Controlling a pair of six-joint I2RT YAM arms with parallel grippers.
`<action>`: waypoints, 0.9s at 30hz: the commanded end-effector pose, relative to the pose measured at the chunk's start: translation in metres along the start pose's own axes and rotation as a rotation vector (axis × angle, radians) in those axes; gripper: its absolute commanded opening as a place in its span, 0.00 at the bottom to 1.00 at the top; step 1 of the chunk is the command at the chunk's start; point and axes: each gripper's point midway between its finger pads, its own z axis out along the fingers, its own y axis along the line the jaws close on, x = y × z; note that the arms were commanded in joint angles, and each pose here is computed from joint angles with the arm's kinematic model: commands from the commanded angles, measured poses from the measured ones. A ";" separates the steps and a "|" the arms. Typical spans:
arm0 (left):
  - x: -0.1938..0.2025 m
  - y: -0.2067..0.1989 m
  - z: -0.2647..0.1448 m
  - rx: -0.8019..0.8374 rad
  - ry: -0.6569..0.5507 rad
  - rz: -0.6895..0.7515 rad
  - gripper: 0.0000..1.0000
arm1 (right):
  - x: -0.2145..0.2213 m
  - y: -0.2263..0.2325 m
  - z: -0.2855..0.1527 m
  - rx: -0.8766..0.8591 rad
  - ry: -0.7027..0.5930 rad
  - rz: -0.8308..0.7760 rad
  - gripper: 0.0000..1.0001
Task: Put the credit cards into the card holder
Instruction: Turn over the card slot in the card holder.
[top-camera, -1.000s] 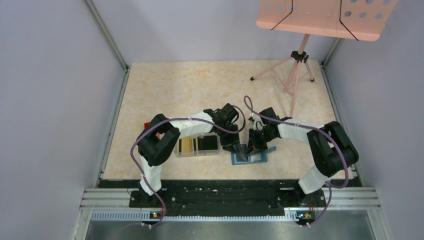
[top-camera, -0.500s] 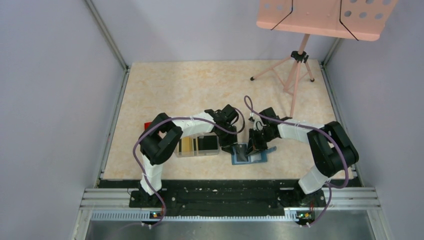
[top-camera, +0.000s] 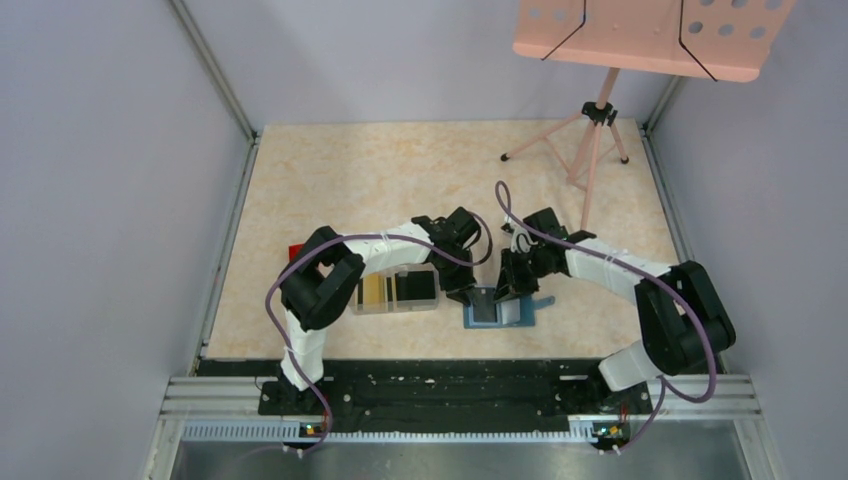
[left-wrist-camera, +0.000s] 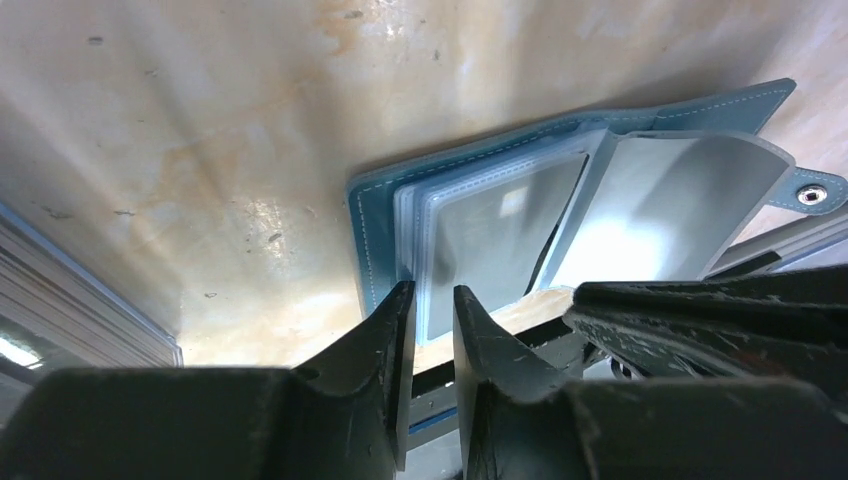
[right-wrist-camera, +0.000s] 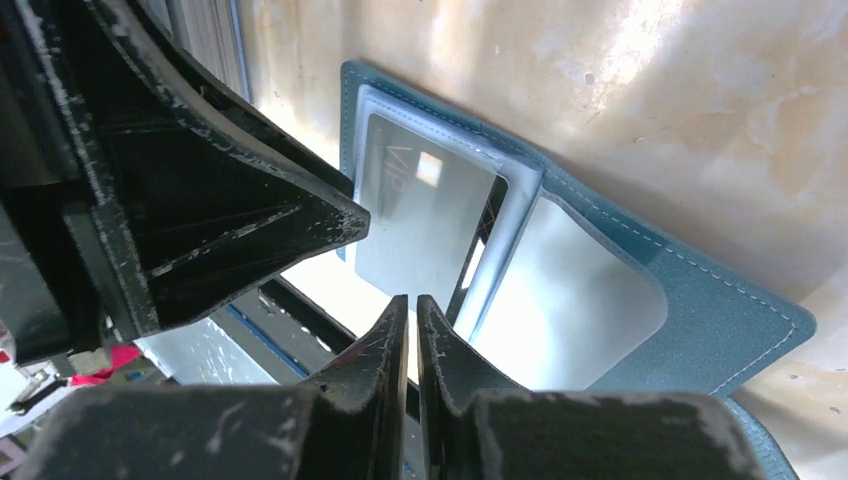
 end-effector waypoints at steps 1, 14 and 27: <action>-0.005 -0.024 -0.015 0.068 -0.025 0.033 0.25 | -0.001 -0.009 0.005 0.030 0.014 -0.005 0.04; -0.003 -0.025 -0.008 0.058 -0.012 0.048 0.36 | 0.019 -0.034 0.020 0.094 0.083 0.039 0.00; 0.003 -0.029 0.008 0.100 0.038 0.052 0.30 | 0.021 -0.034 0.023 0.082 0.090 0.048 0.00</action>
